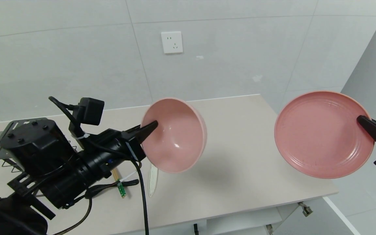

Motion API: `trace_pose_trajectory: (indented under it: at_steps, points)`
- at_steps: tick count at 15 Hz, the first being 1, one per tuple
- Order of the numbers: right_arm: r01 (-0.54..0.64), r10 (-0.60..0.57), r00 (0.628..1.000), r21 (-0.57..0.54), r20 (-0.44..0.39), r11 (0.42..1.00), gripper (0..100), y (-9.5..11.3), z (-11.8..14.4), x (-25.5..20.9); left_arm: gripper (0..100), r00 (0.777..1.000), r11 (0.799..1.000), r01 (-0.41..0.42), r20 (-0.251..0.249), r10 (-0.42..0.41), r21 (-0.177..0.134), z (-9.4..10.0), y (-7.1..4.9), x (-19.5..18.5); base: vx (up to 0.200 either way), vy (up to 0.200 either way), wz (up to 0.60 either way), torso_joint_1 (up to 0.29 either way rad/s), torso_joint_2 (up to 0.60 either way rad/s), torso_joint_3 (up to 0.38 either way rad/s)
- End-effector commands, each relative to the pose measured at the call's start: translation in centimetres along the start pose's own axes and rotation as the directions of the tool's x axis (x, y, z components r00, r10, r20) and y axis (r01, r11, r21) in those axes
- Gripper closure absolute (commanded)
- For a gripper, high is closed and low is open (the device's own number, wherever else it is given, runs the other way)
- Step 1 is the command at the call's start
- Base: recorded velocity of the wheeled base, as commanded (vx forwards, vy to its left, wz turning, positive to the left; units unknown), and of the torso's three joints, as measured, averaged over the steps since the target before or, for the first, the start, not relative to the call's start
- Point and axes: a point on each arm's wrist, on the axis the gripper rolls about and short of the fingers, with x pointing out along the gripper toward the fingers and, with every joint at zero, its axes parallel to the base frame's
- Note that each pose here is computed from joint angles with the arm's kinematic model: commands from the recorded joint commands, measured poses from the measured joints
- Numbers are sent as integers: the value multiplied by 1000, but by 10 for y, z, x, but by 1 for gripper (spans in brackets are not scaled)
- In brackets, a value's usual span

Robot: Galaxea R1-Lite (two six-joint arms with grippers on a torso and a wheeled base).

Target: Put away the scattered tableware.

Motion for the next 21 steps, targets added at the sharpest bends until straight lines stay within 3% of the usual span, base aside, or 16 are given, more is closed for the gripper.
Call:
trace_pose_trajectory:
  at_steps: [1, 2, 3, 5, 6, 8, 10, 12, 13, 16, 21]
  points:
    - [-1, 1, 1000, 1, 1, 1000, 100, 0, 0, 0, 100, 999, 999, 41, 32, -41, -11, -18, -14, 5, 0, 0, 0, 0, 0, 0]
    - [-1, 1, 1000, 2, -1, 1000, 100, 0, 0, 0, 100, 997, 1000, 15, 81, -14, -14, -22, -22, 8, 0, 0, 0, 0, 0, 0]
    - [-1, 1, 1000, 2, -1, 1000, 100, 0, 0, 0, 100, 997, 1000, -4, 75, 6, -16, -25, -23, 8, 0, 0, 0, 0, 0, 0]
    - [-14, 14, 1000, 6, 5, 1000, 100, 3, 0, 0, 100, 984, 983, -170, 67, 166, 69, -40, -23, 16, 0, 0, 0, 0, 0, 0]
    - [-15, 15, 1000, 8, -1, 1000, 100, 4, -1, 0, 100, 971, 970, -228, 88, 221, 88, -40, -23, 21, 0, 0, 0, 0, 0, 0]
    - [-30, 30, 1000, 20, -3, 999, 100, 6, -1, 0, 100, 950, 955, -288, 150, 275, 71, -32, -28, 29, 0, 0, 0, 0, 0, 0]
    - [-40, 41, 999, 48, -26, 998, 100, 8, -6, 1, 100, 944, 948, -306, 159, 289, 92, -30, -29, 27, 0, 0, 0, 0, 0, 0]
    - [-49, 50, 998, 44, -41, 998, 100, 9, -9, 0, 100, 946, 932, -318, 125, 299, 176, -37, -27, 23, 0, 0, 0, 0, 0, 0]
    - [-81, 81, 996, 27, -21, 996, 100, 14, -6, 2, 100, 952, 935, -300, 112, 284, 189, -41, -32, 22, 0, 0, 0, 0, 0, 0]
    - [-102, 102, 995, -1, -24, 995, 100, 17, -7, 4, 100, 973, 956, -225, 97, 210, 186, -44, -54, 21, 0, 0, 0, 0, 0, 0]
    - [-104, 102, 994, -129, -25, 986, 100, 16, -12, 10, 100, 975, 959, -215, 104, 198, 187, -41, -59, 17, -80, 0, 0, 2, 1, 2]
